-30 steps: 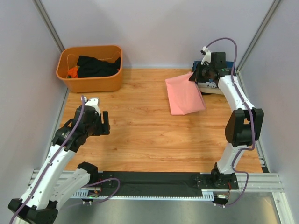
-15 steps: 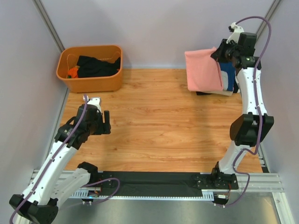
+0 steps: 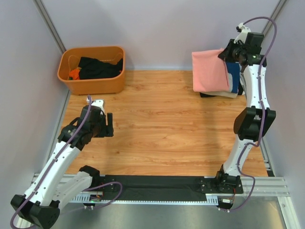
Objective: Fold and stack the t-shirts
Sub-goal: Neatly place the folded tshirt to the corner
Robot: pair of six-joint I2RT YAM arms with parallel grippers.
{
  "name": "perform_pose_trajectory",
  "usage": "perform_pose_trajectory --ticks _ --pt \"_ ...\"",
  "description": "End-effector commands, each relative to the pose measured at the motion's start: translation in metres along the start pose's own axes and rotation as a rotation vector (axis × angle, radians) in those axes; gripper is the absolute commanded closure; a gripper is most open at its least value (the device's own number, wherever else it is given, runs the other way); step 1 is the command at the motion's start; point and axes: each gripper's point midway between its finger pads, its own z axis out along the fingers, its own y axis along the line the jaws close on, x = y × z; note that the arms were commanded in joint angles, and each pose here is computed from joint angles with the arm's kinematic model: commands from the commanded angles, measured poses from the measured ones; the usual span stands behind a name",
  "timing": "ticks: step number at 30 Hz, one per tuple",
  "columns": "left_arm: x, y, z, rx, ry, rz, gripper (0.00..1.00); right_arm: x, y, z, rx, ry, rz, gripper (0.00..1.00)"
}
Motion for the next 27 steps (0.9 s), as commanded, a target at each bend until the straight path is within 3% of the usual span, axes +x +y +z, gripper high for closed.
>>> perform_pose_trajectory --ticks 1,13,20,27 --pt "-0.006 0.002 0.003 -0.011 -0.023 0.008 0.22 -0.038 -0.010 -0.010 -0.003 -0.104 -0.053 1.00" --pt "-0.002 0.003 0.010 -0.029 0.018 0.014 0.22 -0.043 -0.068 0.020 0.048 -0.134 -0.053 1.00" --pt "0.001 0.003 0.015 -0.035 0.046 0.019 0.22 -0.021 -0.115 0.069 0.093 -0.144 -0.034 1.00" --pt "0.002 0.004 0.018 -0.048 0.061 0.019 0.22 -0.008 -0.186 0.105 0.299 -0.240 0.016 1.00"
